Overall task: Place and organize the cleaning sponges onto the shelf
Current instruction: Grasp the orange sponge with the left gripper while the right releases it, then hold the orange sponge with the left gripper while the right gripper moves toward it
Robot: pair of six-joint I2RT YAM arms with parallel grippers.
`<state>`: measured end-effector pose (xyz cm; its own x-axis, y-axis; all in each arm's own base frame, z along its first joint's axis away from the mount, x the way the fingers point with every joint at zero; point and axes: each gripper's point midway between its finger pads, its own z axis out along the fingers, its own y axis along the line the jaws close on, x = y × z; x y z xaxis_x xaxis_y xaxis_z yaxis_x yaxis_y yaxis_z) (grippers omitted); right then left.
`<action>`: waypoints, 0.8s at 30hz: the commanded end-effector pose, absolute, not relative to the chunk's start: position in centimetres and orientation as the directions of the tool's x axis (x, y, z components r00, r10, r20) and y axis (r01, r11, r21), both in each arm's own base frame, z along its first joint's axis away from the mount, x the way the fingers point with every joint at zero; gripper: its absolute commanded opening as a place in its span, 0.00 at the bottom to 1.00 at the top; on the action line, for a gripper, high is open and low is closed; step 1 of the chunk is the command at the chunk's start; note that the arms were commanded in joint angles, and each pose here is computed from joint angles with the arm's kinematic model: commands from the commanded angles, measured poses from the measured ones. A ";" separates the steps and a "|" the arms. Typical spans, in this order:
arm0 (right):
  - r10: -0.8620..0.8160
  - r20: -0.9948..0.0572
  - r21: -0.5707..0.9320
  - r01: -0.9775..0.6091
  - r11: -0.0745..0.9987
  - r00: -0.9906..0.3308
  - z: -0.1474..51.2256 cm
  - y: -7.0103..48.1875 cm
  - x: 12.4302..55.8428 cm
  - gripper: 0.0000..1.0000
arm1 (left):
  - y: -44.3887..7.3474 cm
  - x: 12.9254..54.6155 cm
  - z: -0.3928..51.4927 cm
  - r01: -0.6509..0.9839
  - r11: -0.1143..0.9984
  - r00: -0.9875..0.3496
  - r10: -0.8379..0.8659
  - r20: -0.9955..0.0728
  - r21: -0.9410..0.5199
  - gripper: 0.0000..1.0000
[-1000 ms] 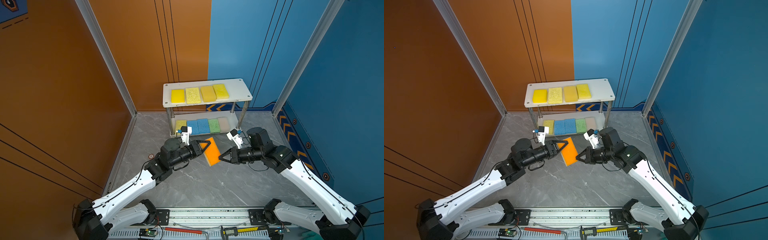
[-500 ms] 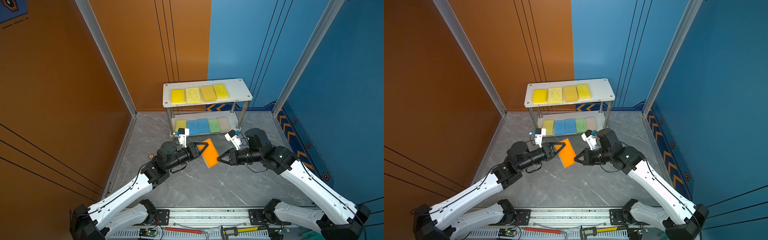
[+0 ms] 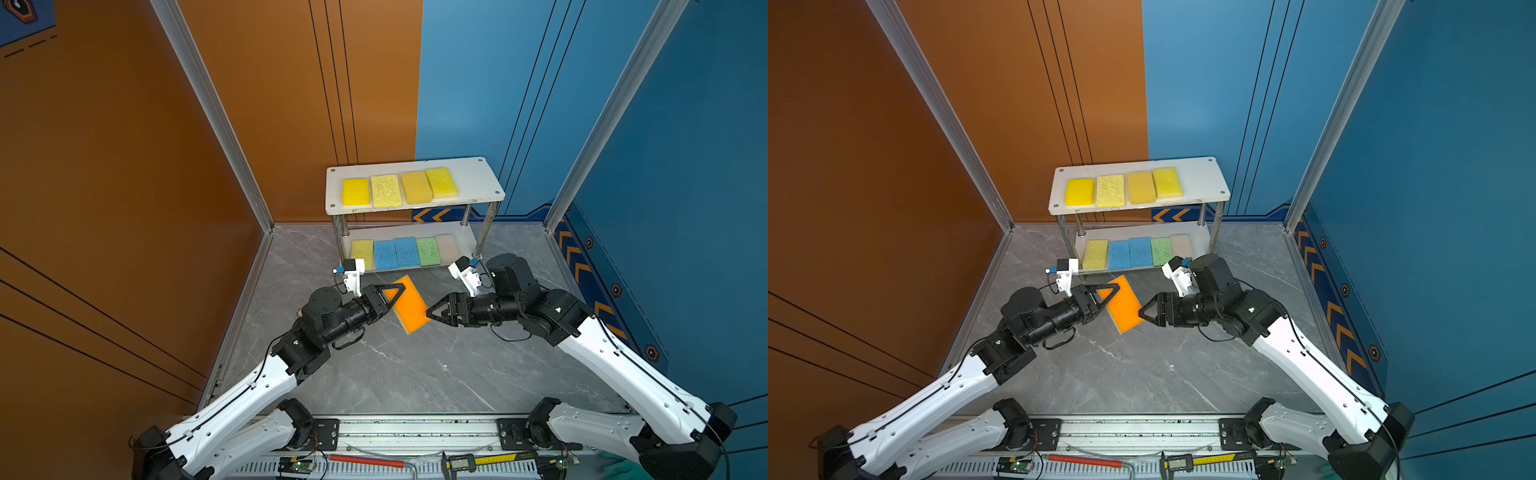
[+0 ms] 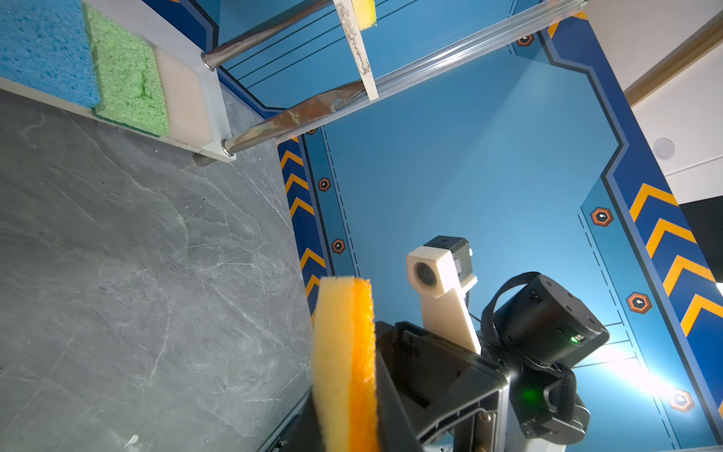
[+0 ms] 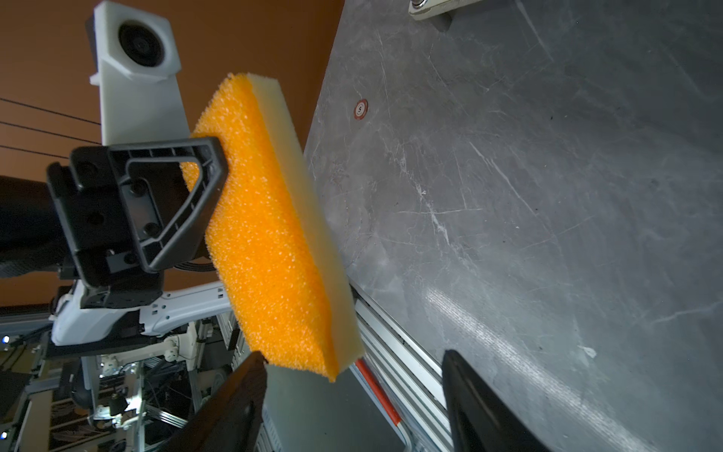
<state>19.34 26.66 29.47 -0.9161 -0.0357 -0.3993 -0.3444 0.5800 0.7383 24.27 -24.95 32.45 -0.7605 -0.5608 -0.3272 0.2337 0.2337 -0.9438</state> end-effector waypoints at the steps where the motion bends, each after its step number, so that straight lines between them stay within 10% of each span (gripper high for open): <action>1: 0.004 -0.434 0.736 -0.351 0.579 -0.901 31.0 26.3 20.4 0.82 | -23.3 25.2 32.1 0.173 0.209 -0.723 -0.637 -0.268 -0.963 0.16; 2: 0.019 -0.438 0.741 -0.349 0.574 -0.899 31.4 26.2 20.7 0.99 | -22.7 25.5 32.1 0.157 0.190 -0.709 -0.661 -0.245 -0.969 0.16; 24: 0.226 -0.306 0.940 -0.256 0.224 -0.925 36.7 28.7 25.8 1.00 | -16.1 27.9 33.0 0.052 -0.103 -0.430 -0.900 0.070 -0.993 0.15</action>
<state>25.40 28.01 35.37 -0.9213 0.2120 -0.3260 -0.2518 0.3135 0.9156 27.86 -16.93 32.36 -0.4734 -0.8798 0.0428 0.0309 -0.0652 -0.9974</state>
